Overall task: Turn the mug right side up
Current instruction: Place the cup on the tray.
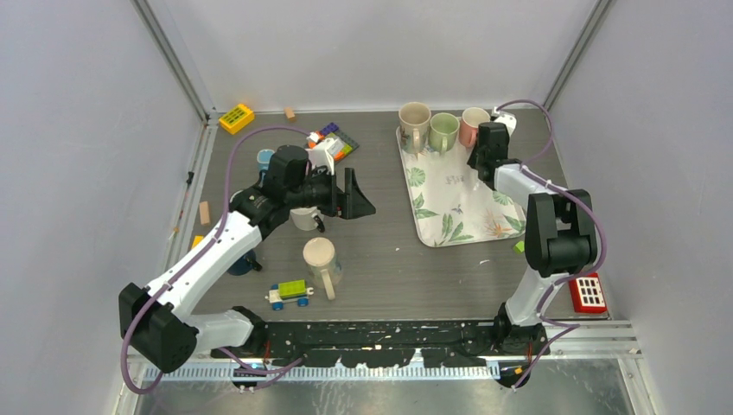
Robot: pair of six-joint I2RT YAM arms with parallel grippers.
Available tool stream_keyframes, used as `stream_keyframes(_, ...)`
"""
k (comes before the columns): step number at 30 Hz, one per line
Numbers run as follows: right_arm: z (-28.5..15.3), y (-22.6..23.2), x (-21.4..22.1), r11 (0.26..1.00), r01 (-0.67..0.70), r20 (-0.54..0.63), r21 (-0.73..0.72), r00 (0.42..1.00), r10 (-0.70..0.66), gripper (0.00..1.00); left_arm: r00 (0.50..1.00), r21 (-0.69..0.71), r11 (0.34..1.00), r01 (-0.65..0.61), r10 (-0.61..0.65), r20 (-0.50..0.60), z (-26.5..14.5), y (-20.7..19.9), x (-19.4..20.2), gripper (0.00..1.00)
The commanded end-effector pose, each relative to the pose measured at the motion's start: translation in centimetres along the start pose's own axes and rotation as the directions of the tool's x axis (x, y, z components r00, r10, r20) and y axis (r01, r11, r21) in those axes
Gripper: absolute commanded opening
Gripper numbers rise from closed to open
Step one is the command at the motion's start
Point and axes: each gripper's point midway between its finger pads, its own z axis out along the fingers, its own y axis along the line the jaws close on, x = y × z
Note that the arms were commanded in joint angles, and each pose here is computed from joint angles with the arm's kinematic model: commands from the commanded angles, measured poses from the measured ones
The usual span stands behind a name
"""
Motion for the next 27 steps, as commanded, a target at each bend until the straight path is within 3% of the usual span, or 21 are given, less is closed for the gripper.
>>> stream_keyframes(1,0.1,-0.5,3.0,1.0,0.004,-0.135,0.01,0.991,-0.002,0.29,1.0,0.026,0.999,-0.029,0.028,0.007,-0.6,-0.7,0.0,0.8)
stream_keyframes(14,-0.7,-0.3,2.3,0.999,-0.038,-0.163,0.026,0.986,0.041,0.5,0.999,0.001,0.999,-0.032,0.032,0.018,-0.6,-0.2,-0.2,0.85)
stream_keyframes(27,-1.2,-0.3,-0.1,0.999,-0.025,-0.136,0.043,0.99,0.03,0.58,0.999,-0.021,0.999,-0.027,0.027,0.018,-0.4,0.3,-0.2,0.85)
